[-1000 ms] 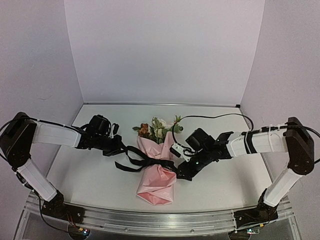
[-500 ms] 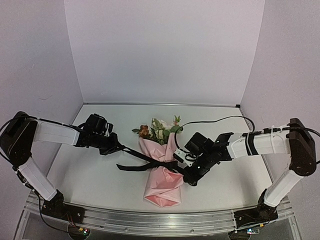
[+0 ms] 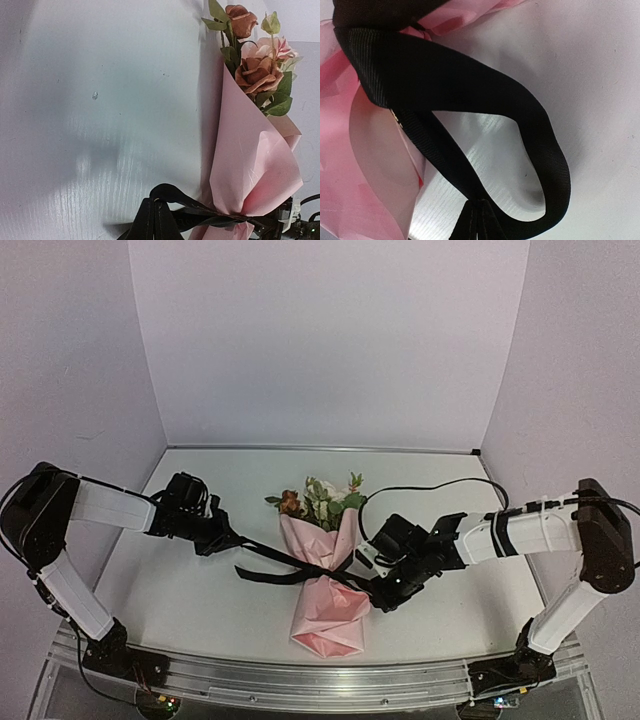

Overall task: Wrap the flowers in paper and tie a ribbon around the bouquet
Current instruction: Adjust the ribbon on the folded bouquet.

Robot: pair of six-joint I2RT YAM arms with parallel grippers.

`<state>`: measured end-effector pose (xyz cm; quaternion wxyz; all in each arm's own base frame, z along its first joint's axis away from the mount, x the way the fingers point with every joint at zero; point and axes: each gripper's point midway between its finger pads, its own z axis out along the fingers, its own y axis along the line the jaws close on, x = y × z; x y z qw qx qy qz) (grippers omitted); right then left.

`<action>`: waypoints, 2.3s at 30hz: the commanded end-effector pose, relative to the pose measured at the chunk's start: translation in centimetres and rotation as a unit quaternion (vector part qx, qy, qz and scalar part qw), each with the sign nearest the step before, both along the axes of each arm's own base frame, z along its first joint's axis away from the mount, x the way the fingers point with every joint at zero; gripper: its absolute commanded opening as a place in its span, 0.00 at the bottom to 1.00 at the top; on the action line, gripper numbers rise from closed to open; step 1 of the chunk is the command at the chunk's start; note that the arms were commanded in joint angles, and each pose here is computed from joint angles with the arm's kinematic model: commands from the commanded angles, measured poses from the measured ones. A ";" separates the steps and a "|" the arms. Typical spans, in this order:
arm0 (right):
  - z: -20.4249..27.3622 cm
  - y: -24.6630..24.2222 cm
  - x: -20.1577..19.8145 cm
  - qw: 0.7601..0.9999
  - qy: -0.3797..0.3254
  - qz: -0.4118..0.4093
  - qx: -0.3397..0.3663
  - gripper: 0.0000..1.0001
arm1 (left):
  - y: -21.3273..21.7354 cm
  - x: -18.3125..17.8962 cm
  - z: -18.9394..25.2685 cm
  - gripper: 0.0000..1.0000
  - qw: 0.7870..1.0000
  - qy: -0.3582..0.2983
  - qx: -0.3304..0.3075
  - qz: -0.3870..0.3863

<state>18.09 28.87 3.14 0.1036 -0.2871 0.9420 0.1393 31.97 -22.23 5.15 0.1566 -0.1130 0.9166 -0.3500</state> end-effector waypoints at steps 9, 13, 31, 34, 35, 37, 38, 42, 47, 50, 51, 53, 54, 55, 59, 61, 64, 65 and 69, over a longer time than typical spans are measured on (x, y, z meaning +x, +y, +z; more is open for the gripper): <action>5.6 0.0 1.9 0.997 -0.049 -0.049 0.037 0.50 | -2.6 1.3 3.0 0.00 0.994 -0.076 -0.023 -0.075; 8.3 -1.1 4.5 0.987 -0.087 -0.122 0.058 0.66 | -3.1 1.0 3.2 0.00 0.992 -0.084 -0.022 -0.088; 8.0 6.2 9.4 0.954 0.030 -0.267 0.133 0.56 | -3.4 0.2 3.3 0.00 0.991 -0.089 -0.019 -0.101; 7.3 6.8 9.0 0.955 0.040 -0.266 0.128 0.53 | -3.6 0.2 3.4 0.00 0.990 -0.089 -0.022 -0.104; 7.1 7.0 8.9 0.955 0.043 -0.266 0.126 0.52 | -3.7 0.2 3.4 0.00 0.990 -0.089 -0.023 -0.105; 6.7 7.2 8.7 0.953 0.050 -0.270 0.125 0.46 | -3.7 0.2 3.4 0.00 0.990 -0.090 -0.024 -0.106; 6.5 7.1 8.7 0.953 0.053 -0.272 0.124 0.42 | -3.7 0.2 3.5 0.00 0.990 -0.091 -0.024 -0.106; 6.2 6.8 8.4 0.952 0.053 -0.277 0.119 0.35 | -3.9 0.0 3.6 0.01 0.990 -0.092 -0.033 -0.106; 5.8 6.8 8.1 0.951 0.066 -0.277 0.118 0.06 | -3.6 0.2 3.7 0.17 0.991 -0.093 -0.024 -0.097; 5.5 6.8 8.0 0.951 0.067 -0.279 0.117 0.00 | -2.9 0.1 4.0 0.34 0.993 -0.091 -0.022 -0.072; 5.5 6.8 8.0 0.951 0.067 -0.279 0.118 0.00 | -2.7 0.0 4.1 0.37 0.994 -0.089 -0.019 -0.067; 5.4 6.4 8.1 0.951 0.058 -0.280 0.114 0.00 | -2.4 -0.2 4.2 0.44 0.994 -0.086 -0.015 -0.064; 5.5 6.2 8.1 0.952 0.052 -0.280 0.112 0.00 | -2.3 -0.4 4.2 0.48 0.994 -0.084 -0.014 -0.063; 5.5 5.9 8.1 0.953 0.046 -0.280 0.109 0.00 | -2.2 -0.7 4.2 0.55 0.995 -0.082 -0.013 -0.062; 5.6 5.0 8.1 0.956 0.019 -0.277 0.099 0.00 | -2.6 -2.6 4.1 0.58 0.995 -0.069 -0.016 -0.072; 5.6 4.8 8.0 0.957 0.011 -0.274 0.095 0.00 | -3.8 -3.5 4.6 0.56 0.992 -0.081 -0.002 -0.093; 5.5 4.2 8.0 0.956 -0.001 -0.278 0.092 0.00 | -6.7 -4.8 5.4 0.52 0.986 -0.096 0.001 -0.138; 5.3 4.0 8.1 0.955 -0.007 -0.281 0.090 0.00 | -7.7 -5.0 5.6 0.51 0.983 -0.105 0.011 -0.153; 5.3 4.0 8.2 0.952 -0.013 -0.288 0.103 0.00 | -10.4 -6.1 5.4 0.49 0.966 -0.139 0.058 -0.209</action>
